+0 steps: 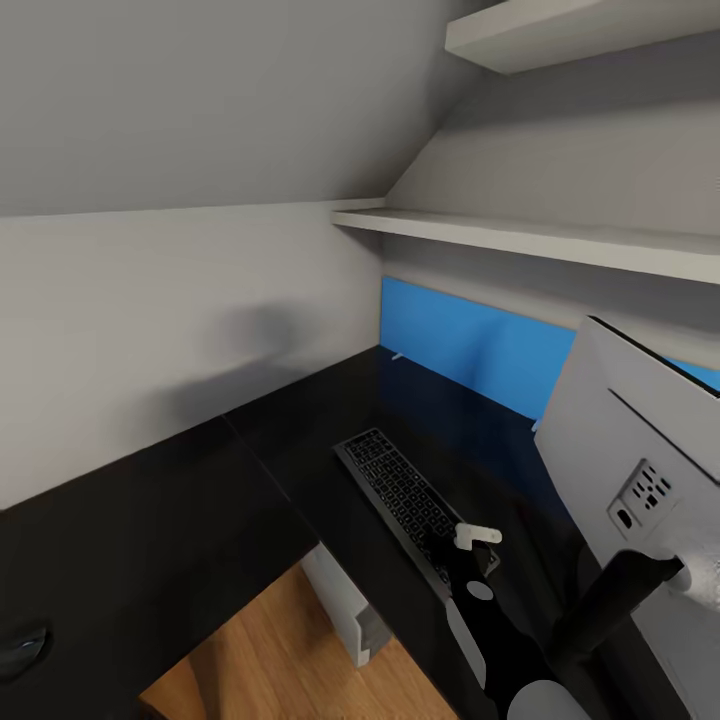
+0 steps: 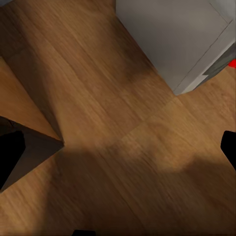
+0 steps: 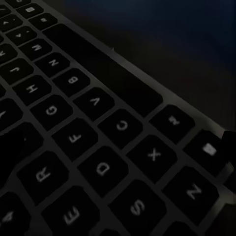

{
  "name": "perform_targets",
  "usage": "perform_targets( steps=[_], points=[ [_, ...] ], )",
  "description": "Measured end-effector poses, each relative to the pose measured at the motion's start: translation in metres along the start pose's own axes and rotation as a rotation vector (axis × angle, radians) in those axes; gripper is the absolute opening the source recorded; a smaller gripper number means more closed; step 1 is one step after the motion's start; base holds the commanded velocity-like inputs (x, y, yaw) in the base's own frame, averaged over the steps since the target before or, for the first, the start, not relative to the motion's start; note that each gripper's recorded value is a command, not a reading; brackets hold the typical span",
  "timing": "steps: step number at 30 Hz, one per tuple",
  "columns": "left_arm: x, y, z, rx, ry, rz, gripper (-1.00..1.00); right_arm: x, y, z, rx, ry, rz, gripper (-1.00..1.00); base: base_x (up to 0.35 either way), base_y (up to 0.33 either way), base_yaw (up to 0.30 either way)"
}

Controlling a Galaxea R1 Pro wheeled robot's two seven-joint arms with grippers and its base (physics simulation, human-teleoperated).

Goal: In the bedroom, organize the workspace by keeping the computer under the desk, ensuring the monitor is on the desk, placing the keyboard on the desk next to the monitor, placing the mouse on the desk next to the keyboard, moving the folder from the swivel chair onto the desk next to the mouse, stacking the notebook on top of the folder with the pen on top of the notebook, and positioning the swivel chair next to the desk.

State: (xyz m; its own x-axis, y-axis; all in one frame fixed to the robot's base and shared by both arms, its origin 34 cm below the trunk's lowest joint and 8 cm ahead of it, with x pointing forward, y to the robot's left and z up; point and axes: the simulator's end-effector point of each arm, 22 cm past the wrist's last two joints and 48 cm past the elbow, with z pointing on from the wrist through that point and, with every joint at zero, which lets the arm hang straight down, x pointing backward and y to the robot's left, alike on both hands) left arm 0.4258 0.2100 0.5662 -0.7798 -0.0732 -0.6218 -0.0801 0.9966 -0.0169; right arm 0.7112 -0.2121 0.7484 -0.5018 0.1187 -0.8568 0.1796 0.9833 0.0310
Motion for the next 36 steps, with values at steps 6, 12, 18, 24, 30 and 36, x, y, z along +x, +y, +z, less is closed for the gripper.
perform_targets(
  steps=[6, 12, 18, 24, 30, 36],
  points=[
    [0.0000, 0.0000, -0.0001, 0.000, 0.000, 0.000, 1.00, -0.0001, -0.0002, -0.0001, 0.001, -0.001, 0.000, 1.00, -0.019, 0.000, 0.000],
    [0.0001, 0.0000, 0.0001, 0.000, 0.001, 0.000, 1.00, 0.0001, 0.0002, 0.0001, -0.001, 0.000, -0.001, 1.00, -0.092, 0.000, 0.000],
    [0.0001, 0.0000, 0.0001, 0.000, 0.001, 0.000, 1.00, 0.0007, 0.0002, 0.0001, 0.000, 0.002, -0.002, 1.00, -0.206, 0.000, 0.000],
    [0.0000, 0.0000, -0.0001, 0.000, 0.000, 0.000, 1.00, 0.0004, -0.0001, -0.0001, 0.000, 0.001, -0.001, 1.00, -0.048, 0.000, 0.000],
    [0.0000, 0.0000, -0.0001, 0.000, 0.000, 0.000, 1.00, 0.0006, -0.0002, -0.0001, 0.000, 0.001, 0.001, 1.00, -0.005, 0.000, 0.000],
    [0.0000, 0.0000, -0.0001, 0.000, 0.000, 0.000, 1.00, 0.0006, -0.0003, -0.0002, 0.001, 0.001, 0.000, 1.00, 0.000, 0.000, 0.000]
  ],
)
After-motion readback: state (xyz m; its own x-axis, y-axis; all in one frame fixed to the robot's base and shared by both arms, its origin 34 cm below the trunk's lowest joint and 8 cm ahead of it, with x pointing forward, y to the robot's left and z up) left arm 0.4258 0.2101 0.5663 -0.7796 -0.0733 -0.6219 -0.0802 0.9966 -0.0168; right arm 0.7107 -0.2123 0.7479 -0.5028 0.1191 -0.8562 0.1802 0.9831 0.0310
